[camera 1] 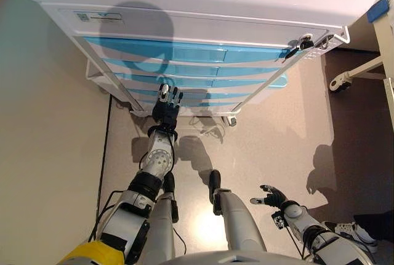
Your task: Open the drawer and pick up the medicine
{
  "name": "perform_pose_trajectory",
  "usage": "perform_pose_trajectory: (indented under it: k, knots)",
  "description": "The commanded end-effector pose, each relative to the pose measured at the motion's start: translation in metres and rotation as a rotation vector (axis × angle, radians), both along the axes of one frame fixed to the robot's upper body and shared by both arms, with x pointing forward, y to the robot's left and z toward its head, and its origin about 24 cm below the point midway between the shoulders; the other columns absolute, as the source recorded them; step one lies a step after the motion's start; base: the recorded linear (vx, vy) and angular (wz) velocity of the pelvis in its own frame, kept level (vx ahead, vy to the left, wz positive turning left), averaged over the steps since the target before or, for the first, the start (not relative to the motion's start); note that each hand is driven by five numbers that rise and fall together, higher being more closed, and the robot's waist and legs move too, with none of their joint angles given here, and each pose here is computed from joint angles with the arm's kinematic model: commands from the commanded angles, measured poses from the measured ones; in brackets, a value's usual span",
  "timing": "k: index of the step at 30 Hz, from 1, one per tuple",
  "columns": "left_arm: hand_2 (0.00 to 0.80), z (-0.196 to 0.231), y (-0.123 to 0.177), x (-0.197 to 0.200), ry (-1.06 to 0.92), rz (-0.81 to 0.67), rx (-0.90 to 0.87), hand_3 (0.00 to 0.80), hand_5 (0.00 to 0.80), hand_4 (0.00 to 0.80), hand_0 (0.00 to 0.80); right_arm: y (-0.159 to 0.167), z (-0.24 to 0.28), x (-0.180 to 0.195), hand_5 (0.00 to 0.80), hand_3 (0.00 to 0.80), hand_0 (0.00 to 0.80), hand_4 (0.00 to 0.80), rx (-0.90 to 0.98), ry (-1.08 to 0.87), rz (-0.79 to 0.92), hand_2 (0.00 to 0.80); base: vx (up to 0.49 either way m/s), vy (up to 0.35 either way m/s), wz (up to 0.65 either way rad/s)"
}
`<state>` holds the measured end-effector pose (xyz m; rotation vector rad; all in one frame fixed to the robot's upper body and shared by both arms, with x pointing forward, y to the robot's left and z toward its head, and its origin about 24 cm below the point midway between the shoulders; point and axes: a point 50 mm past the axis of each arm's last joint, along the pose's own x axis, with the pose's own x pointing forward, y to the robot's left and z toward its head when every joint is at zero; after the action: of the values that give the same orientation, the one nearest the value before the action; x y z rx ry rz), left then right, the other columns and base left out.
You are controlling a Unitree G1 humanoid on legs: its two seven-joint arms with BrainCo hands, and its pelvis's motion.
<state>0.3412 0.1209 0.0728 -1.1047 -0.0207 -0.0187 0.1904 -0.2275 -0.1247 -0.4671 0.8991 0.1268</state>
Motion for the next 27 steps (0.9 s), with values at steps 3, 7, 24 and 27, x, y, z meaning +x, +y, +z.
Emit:
perform_pose_trajectory:
  k: [3,7,24,27]
  knots:
    - [0.000,0.183,-0.085,-0.021,-0.838,-0.368,-0.008,0.000,0.000,0.000,0.000,-0.021,-0.003,-0.017,0.000,0.000,0.000,0.000,-0.068,0.065,0.024,0.000,0.000,0.000,0.00]
    - [0.000,0.183,-0.086,-0.024,-0.846,-0.379,-0.019,0.000,0.000,0.000,0.000,-0.021,-0.004,-0.018,0.000,0.000,0.000,0.000,-0.069,0.069,0.021,0.000,0.000,0.000,0.00]
    - [0.800,0.197,-0.088,-0.055,-0.993,-0.451,-0.097,0.800,0.800,0.800,0.800,-0.013,-0.006,-0.018,0.000,0.000,0.000,0.000,-0.075,0.077,0.084,0.000,-0.008,0.001,0.00]
    - [0.800,0.195,-0.087,-0.057,-0.996,-0.455,-0.102,0.800,0.800,0.800,0.800,-0.013,-0.006,-0.019,0.000,0.000,0.000,0.000,-0.076,0.084,0.089,0.000,0.000,0.000,0.00]
